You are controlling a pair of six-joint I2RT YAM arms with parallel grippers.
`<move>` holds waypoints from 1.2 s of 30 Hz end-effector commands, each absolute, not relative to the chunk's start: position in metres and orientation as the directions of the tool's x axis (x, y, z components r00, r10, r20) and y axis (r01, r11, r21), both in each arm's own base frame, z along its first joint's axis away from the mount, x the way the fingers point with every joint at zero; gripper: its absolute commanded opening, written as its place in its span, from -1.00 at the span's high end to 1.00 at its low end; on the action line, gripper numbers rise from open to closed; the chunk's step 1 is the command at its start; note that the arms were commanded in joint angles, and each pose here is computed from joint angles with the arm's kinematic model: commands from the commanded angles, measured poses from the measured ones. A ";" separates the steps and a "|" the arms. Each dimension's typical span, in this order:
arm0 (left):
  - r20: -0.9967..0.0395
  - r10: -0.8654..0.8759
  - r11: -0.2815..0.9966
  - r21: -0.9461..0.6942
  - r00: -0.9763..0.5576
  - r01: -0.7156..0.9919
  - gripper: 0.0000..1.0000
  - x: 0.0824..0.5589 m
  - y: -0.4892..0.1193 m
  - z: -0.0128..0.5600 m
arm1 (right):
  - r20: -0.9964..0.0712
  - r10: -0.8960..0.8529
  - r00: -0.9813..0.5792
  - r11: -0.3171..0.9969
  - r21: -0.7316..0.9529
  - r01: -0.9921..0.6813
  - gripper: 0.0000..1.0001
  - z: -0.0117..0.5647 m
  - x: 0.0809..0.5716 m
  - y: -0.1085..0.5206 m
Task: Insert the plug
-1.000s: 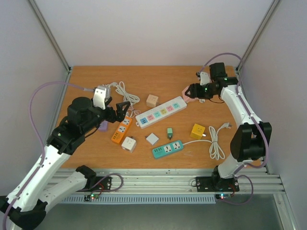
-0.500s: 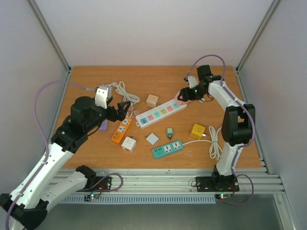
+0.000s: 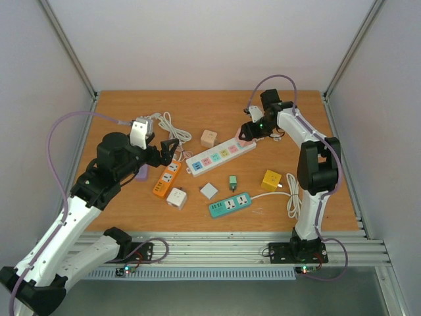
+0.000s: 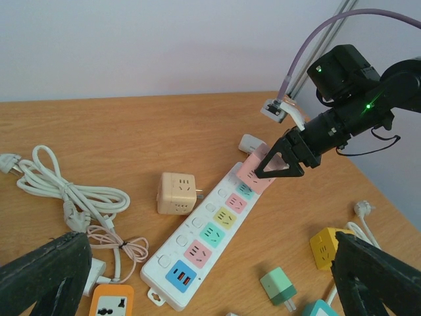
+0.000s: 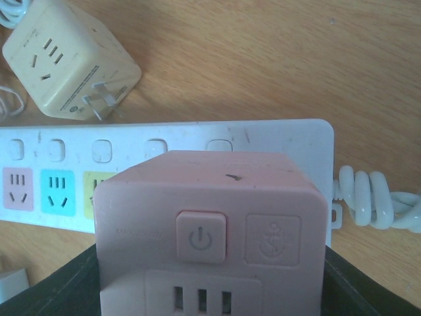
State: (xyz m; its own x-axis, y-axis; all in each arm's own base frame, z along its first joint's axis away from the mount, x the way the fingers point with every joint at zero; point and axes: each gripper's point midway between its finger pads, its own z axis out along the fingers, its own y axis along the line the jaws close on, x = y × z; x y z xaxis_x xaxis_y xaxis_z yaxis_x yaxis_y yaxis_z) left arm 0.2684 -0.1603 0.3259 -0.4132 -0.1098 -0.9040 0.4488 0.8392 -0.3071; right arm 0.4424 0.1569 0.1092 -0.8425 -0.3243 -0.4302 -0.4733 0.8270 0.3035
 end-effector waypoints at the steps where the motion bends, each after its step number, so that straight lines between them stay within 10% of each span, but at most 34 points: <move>1: -0.915 -0.146 0.823 -0.323 -0.375 0.468 -0.99 0.272 -0.163 0.338 | -0.430 -0.365 -0.826 0.818 0.275 -0.505 0.19 0.116 0.446 0.163; 36: -0.917 -0.142 0.828 -0.317 -0.373 0.463 -0.99 0.273 -0.161 0.336 | -0.415 -0.343 -0.843 0.869 0.200 -0.453 0.22 0.115 0.452 0.153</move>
